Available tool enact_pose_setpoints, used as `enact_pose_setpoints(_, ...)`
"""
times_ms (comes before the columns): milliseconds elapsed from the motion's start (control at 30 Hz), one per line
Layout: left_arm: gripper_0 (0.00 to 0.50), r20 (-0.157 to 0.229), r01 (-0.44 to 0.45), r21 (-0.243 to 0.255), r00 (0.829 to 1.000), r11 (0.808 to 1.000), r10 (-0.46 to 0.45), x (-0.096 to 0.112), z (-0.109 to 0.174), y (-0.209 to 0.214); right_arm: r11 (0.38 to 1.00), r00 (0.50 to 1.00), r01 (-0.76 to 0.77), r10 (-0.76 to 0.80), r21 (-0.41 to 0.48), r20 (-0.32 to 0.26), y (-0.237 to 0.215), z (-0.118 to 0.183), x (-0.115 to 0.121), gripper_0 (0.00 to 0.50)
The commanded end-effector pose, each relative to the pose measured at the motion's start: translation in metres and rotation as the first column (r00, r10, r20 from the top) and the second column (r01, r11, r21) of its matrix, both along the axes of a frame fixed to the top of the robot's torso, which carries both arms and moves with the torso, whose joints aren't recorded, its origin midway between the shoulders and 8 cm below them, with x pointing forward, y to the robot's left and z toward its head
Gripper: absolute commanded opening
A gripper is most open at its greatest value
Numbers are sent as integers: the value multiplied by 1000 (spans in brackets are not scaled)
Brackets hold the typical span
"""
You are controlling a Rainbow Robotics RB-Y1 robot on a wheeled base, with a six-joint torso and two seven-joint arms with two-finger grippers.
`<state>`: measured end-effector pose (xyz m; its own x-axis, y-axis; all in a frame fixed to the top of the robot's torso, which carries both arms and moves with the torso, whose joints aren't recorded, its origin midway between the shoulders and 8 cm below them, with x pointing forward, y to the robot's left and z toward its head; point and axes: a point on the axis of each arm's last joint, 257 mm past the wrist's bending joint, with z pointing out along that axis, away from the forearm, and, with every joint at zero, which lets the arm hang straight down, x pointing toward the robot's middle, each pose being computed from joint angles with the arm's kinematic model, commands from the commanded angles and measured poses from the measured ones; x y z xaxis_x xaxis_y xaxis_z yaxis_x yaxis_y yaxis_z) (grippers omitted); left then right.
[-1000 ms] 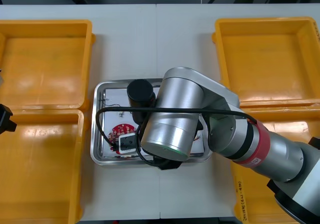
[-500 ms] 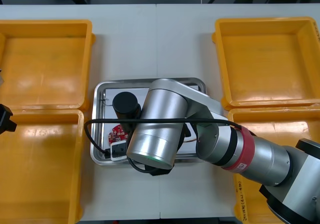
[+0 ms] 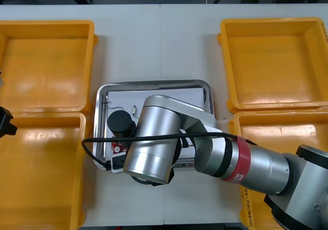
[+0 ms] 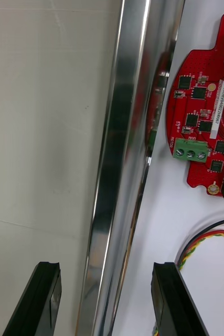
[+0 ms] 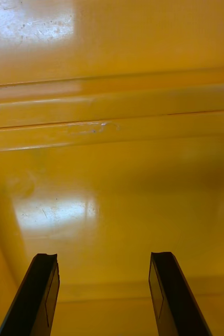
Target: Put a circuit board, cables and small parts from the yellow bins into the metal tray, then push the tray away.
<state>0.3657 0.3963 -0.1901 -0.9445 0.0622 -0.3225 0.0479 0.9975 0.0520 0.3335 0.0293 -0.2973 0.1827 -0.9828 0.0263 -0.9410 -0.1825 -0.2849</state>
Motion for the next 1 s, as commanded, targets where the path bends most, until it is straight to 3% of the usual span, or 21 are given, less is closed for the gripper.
enact_pose_setpoints(33, 500, 0, 29, 18, 1000, 999, -29, -4, 0, 8, 998, 996, -71, 70, 2, 47, 21, 8, -2, 500)
enact_pose_setpoints(1000, 500, 0, 29, 18, 1000, 999, -29, -4, 0, 8, 999, 998, -50, 50, -2, 30, 21, -20, 1, 500)
